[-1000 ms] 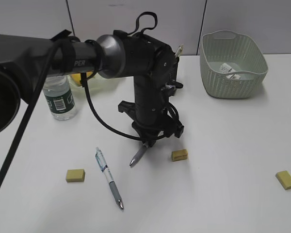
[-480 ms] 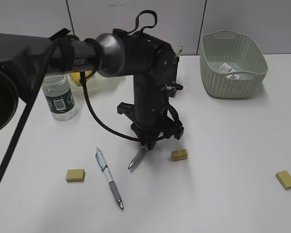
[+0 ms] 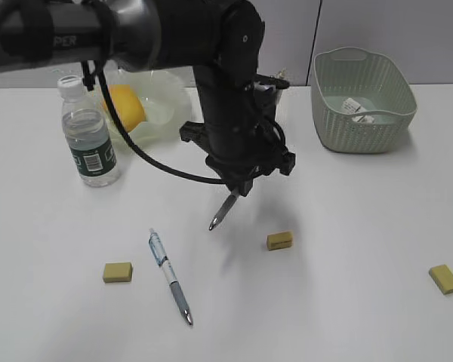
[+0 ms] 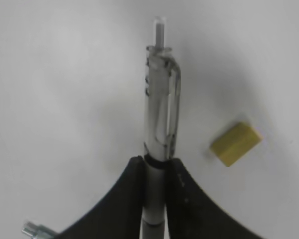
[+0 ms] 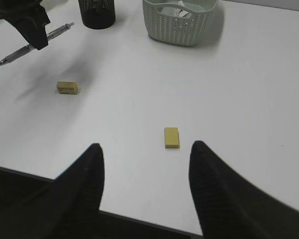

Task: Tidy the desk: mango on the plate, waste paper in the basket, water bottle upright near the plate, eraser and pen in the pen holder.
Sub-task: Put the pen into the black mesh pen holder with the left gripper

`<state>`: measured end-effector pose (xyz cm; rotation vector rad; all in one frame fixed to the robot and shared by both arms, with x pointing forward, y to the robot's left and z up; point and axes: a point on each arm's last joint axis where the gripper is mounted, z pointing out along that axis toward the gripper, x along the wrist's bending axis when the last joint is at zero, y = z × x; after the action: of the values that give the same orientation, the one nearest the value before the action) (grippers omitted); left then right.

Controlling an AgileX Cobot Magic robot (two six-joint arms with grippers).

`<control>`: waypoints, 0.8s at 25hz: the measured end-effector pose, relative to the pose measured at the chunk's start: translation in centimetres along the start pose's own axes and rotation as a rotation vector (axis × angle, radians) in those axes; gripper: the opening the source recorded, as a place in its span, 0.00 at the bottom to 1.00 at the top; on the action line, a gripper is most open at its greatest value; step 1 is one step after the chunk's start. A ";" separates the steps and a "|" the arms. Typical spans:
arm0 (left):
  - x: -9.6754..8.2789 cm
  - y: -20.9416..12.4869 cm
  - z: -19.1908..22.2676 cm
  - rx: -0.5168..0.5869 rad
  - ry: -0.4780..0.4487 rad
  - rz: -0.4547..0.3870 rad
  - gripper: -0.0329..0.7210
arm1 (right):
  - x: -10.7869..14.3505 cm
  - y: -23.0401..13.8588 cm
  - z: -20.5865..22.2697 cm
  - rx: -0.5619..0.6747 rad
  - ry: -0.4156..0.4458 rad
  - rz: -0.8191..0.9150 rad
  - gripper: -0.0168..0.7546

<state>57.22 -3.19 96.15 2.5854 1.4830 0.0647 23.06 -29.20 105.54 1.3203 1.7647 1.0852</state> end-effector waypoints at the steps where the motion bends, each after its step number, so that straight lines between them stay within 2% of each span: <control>1: 0.0 -0.2 -0.5 -0.017 -0.004 0.000 0.18 | 0.0 0.0 0.0 0.000 0.000 0.000 0.59; 8: 0.9 -2.4 -2.7 -0.178 -0.058 -0.020 0.18 | 0.0 0.0 0.0 0.000 0.000 0.000 0.59; 15: 3.0 -4.2 -5.5 -0.539 -0.123 -0.046 0.18 | 0.0 0.0 0.0 0.000 0.000 0.000 0.59; 20: 3.3 -2.8 -7.0 -0.784 -0.163 -0.036 0.18 | 0.0 0.0 0.0 0.000 0.000 0.000 0.59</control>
<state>55.67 1.87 102.47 1.8811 1.1338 0.3453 23.06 -29.20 105.54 1.3203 1.7647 1.0852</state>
